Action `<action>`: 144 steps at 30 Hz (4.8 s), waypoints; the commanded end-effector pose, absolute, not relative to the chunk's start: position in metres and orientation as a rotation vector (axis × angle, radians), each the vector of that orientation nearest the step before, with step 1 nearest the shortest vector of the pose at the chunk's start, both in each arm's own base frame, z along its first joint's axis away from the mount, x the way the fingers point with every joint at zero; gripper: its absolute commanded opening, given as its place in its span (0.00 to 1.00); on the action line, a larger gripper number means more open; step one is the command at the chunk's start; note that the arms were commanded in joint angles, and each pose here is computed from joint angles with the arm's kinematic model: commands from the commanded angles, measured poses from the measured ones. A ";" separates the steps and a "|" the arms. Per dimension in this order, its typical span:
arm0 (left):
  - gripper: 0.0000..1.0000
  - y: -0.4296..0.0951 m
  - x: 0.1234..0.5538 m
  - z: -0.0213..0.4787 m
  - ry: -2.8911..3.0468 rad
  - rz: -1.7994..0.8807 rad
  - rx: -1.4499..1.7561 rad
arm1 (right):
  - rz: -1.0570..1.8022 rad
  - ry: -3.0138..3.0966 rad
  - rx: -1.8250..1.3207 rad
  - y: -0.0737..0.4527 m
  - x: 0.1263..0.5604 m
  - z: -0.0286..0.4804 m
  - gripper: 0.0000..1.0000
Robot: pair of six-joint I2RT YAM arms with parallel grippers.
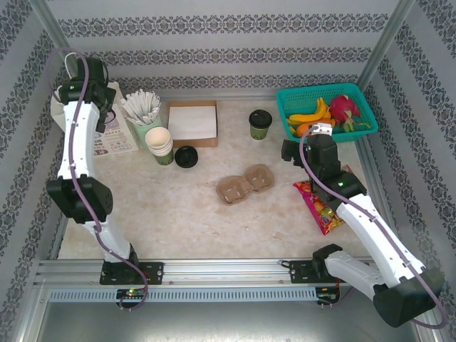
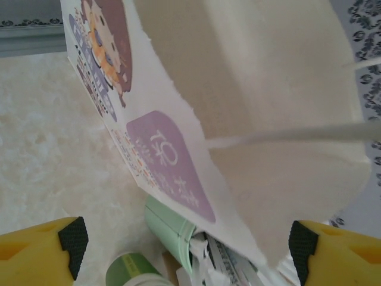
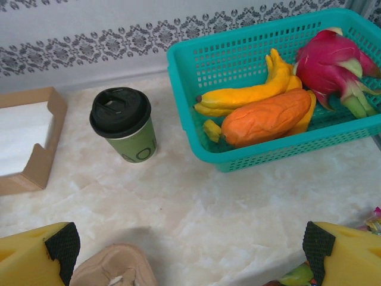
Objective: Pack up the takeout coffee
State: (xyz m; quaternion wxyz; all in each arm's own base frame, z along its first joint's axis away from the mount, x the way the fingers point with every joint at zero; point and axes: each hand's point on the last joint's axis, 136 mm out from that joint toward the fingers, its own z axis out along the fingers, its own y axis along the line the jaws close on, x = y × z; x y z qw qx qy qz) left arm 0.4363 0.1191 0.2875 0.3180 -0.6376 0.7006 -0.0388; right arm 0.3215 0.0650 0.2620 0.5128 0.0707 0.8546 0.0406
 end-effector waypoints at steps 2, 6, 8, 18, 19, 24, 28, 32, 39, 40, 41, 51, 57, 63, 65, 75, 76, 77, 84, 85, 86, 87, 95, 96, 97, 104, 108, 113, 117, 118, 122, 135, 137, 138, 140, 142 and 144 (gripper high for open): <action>0.81 0.131 0.429 0.276 1.829 -0.015 -1.767 | 0.141 2.055 0.182 0.066 0.317 0.257 0.98; 0.61 0.133 0.429 0.266 1.851 0.029 -1.785 | 0.150 2.048 0.185 0.065 0.313 0.257 0.98; 0.48 0.136 0.426 0.271 1.843 0.049 -1.765 | 0.157 2.043 0.194 0.065 0.312 0.258 0.98; 0.11 0.153 0.376 0.297 1.847 0.225 -1.665 | 0.205 2.065 0.159 0.076 0.317 0.254 0.98; 0.10 0.153 0.369 0.300 1.855 0.234 -1.639 | 0.216 2.070 0.149 0.079 0.318 0.254 0.98; 0.06 0.150 0.320 0.313 1.942 0.338 -1.497 | 0.238 2.097 0.131 0.086 0.322 0.251 0.98; 0.00 0.144 0.277 0.323 2.017 0.385 -1.396 | 0.241 2.122 0.142 0.087 0.327 0.244 0.98; 0.00 0.115 0.248 0.316 2.184 0.273 -1.247 | 0.318 2.179 0.105 0.103 0.329 0.233 0.98; 0.00 0.092 0.191 0.323 2.289 0.245 -1.050 | 0.391 2.271 0.040 0.123 0.332 0.212 0.98; 0.00 0.086 0.187 0.321 2.319 0.214 -1.025 | 0.395 2.279 0.043 0.124 0.333 0.210 0.98; 0.00 0.079 0.183 0.317 2.352 0.176 -1.006 | 0.403 2.284 0.043 0.126 0.334 0.210 0.98; 0.00 -0.007 0.153 0.318 2.549 -0.352 -0.690 | 0.545 2.411 -0.164 0.168 0.329 0.180 0.96; 0.00 -0.039 0.155 0.316 2.550 -0.570 -0.518 | 0.578 2.526 -0.271 0.195 0.318 0.156 0.92; 0.00 -0.058 0.160 0.318 2.511 -0.681 -0.366 | 0.539 2.707 -0.349 0.220 0.303 0.110 0.86; 0.00 -0.064 0.165 0.318 2.494 -0.720 -0.326 | 0.475 2.755 -0.385 0.225 0.300 0.094 0.84; 0.00 -0.104 0.192 0.290 2.618 -0.612 0.082 | 0.260 2.836 -0.396 0.229 0.302 0.053 0.74; 0.00 -0.109 0.196 0.288 2.624 -0.603 0.134 | 0.249 2.837 -0.402 0.228 0.301 0.051 0.72; 0.00 -0.113 0.199 0.286 2.628 -0.600 0.179 | 0.244 2.832 -0.408 0.228 0.301 0.051 0.71; 0.00 -0.136 0.215 0.277 2.633 -0.646 0.452 | 0.219 2.815 -0.508 0.228 0.303 0.049 0.61; 0.00 -0.137 0.214 0.274 2.647 -0.645 0.487 | 0.214 2.814 -0.521 0.228 0.302 0.048 0.60; 0.00 -0.137 0.214 0.272 2.656 -0.642 0.514 | 0.213 2.815 -0.532 0.229 0.302 0.048 0.59; 0.00 -0.137 0.213 0.271 2.668 -0.632 0.538 | 0.212 2.816 -0.542 0.229 0.302 0.048 0.58; 0.00 -0.148 0.205 0.276 2.610 -0.719 0.723 | 0.185 2.827 -0.572 0.231 0.303 0.043 0.54; 0.00 -0.149 0.204 0.276 2.611 -0.723 0.728 | 0.185 2.828 -0.571 0.231 0.303 0.043 0.53; 0.00 -0.148 0.205 0.275 2.611 -0.718 0.726 | 0.186 2.830 -0.573 0.232 0.303 0.043 0.51; 0.00 -0.156 0.208 0.273 2.617 -0.774 0.738 | 0.154 2.833 -0.568 0.224 0.301 0.047 0.41; 0.00 -0.169 0.210 0.277 2.617 -0.858 0.782 | 0.131 2.838 -0.561 0.214 0.297 0.050 0.39; 0.00 -0.176 0.208 0.279 2.611 -0.839 0.914 | 0.122 2.845 -0.548 0.209 0.296 0.050 0.39; 0.00 -0.168 0.219 0.268 2.642 -0.733 0.939 | 0.113 2.853 -0.540 0.203 0.296 0.049 0.38; 0.00 -0.167 0.222 0.265 2.656 -0.713 0.934 | 0.113 2.852 -0.543 0.203 0.296 0.050 0.38; 0.00 -0.167 0.239 0.260 2.670 -0.659 0.919 | 0.108 2.840 -0.520 0.197 0.299 0.054 0.36; 0.67 -0.156 0.241 0.277 2.680 -0.657 0.529 | 0.138 2.821 -0.467 0.194 0.301 0.062 0.36; 0.71 -0.146 0.240 0.280 2.688 -0.620 0.371 | 0.152 2.819 -0.454 0.195 0.301 0.065 0.36; 0.75 -0.142 0.240 0.281 2.686 -0.604 0.285 | 0.159 2.818 -0.450 0.196 0.300 0.065 0.36; 0.79 -0.132 0.241 0.283 2.679 -0.572 0.094 | 0.167 2.817 -0.447 0.197 0.300 0.067 0.36; 0.80 -0.123 0.239 0.285 2.662 -0.549 -0.069 | 0.171 2.820 -0.448 0.197 0.298 0.067 0.36; 0.81 -0.121 0.239 0.287 2.619 -0.566 -0.187 | 0.171 2.821 -0.446 0.196 0.297 0.068 0.36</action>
